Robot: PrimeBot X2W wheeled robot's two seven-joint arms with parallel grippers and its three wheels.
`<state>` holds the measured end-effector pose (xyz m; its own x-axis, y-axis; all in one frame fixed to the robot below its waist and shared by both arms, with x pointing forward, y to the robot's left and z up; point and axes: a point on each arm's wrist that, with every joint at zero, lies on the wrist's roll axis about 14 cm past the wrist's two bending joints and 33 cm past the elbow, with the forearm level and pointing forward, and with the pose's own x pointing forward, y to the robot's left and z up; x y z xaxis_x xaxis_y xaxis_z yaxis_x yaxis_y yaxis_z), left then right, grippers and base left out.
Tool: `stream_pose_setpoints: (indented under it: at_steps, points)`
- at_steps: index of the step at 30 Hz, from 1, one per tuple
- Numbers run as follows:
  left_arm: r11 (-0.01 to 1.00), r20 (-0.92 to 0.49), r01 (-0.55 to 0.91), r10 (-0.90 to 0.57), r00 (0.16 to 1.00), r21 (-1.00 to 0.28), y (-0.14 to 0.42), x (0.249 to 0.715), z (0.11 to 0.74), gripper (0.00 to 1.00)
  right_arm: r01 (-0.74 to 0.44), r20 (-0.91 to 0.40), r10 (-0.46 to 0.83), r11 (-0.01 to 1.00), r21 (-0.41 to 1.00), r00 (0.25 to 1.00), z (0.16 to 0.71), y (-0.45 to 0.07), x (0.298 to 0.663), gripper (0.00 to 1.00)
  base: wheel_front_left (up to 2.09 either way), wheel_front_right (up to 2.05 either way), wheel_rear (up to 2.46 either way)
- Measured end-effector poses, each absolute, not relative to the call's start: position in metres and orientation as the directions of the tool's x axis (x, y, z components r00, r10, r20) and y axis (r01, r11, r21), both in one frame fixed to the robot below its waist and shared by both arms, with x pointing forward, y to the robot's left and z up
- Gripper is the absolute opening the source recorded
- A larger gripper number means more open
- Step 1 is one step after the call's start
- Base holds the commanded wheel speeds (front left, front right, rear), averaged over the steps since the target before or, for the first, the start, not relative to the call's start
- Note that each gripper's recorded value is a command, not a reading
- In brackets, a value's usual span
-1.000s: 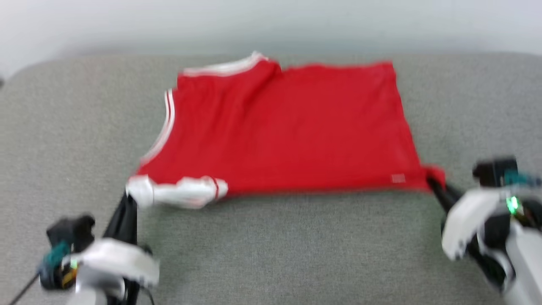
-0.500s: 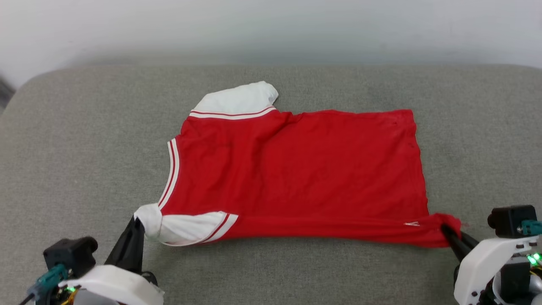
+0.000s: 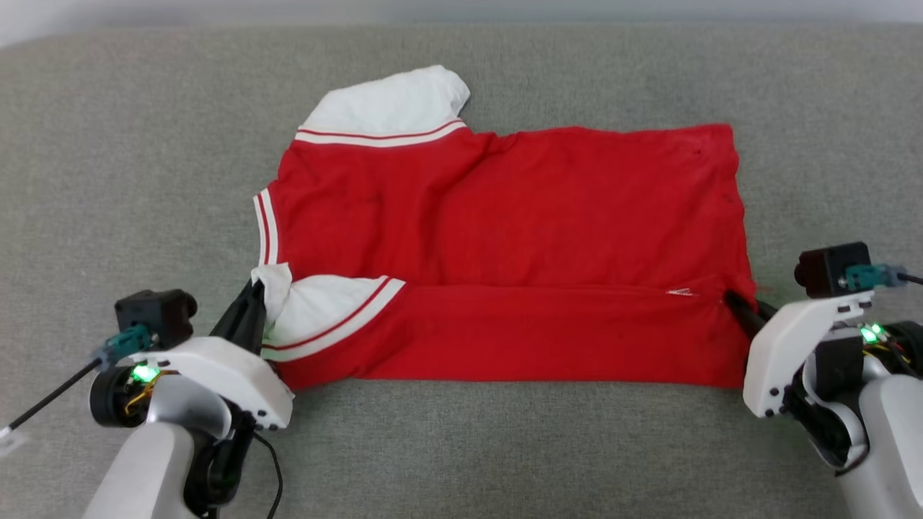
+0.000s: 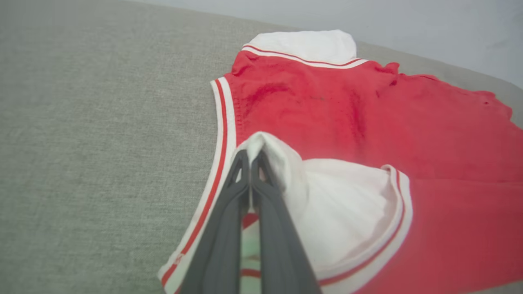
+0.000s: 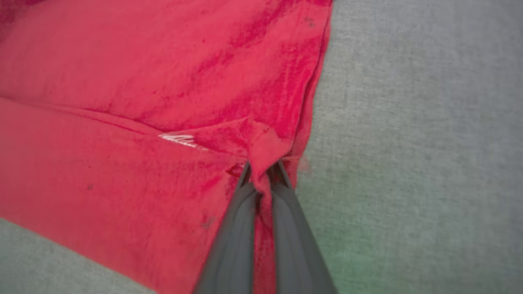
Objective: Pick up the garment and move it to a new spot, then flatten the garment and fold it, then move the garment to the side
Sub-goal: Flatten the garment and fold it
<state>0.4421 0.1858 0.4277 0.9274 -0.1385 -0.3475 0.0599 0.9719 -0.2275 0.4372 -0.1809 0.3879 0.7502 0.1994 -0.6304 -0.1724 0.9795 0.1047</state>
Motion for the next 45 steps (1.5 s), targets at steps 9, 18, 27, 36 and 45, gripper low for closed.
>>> stream_pose_setpoints:
  at_steps: [9,18,27,36,45]
  points:
    - [0.959,-0.43,0.033,-0.156,0.889,-0.28,0.18,0.447,0.391,1.0,-0.188,-0.607,0.215,0.976,0.11,0.765,0.372,-0.176,0.453,1.0,0.0,0.0,0.0]
    - [0.954,-0.372,0.01,-0.127,0.919,-0.3,0.193,0.442,0.413,1.0,-0.178,-0.33,0.207,0.977,0.114,0.921,0.43,-0.183,0.456,1.0,0.0,0.0,0.0]
    - [0.971,-0.354,0.071,-0.151,0.923,-0.228,0.206,0.433,0.465,1.0,-0.145,0.005,0.145,0.987,0.063,0.989,0.519,-0.196,0.439,1.0,0.0,0.0,0.0]
    - [0.963,-0.616,0.109,-0.242,0.75,-0.246,0.201,0.406,0.447,1.0,-0.104,0.087,0.098,0.993,0.058,0.991,0.546,-0.195,0.41,1.0,0.0,0.0,0.0]
    - [0.954,-0.801,0.032,-0.268,0.536,-0.298,0.196,0.384,0.389,1.0,-0.079,0.04,0.076,0.994,0.079,0.996,0.53,-0.195,0.41,1.0,0.0,0.0,0.0]
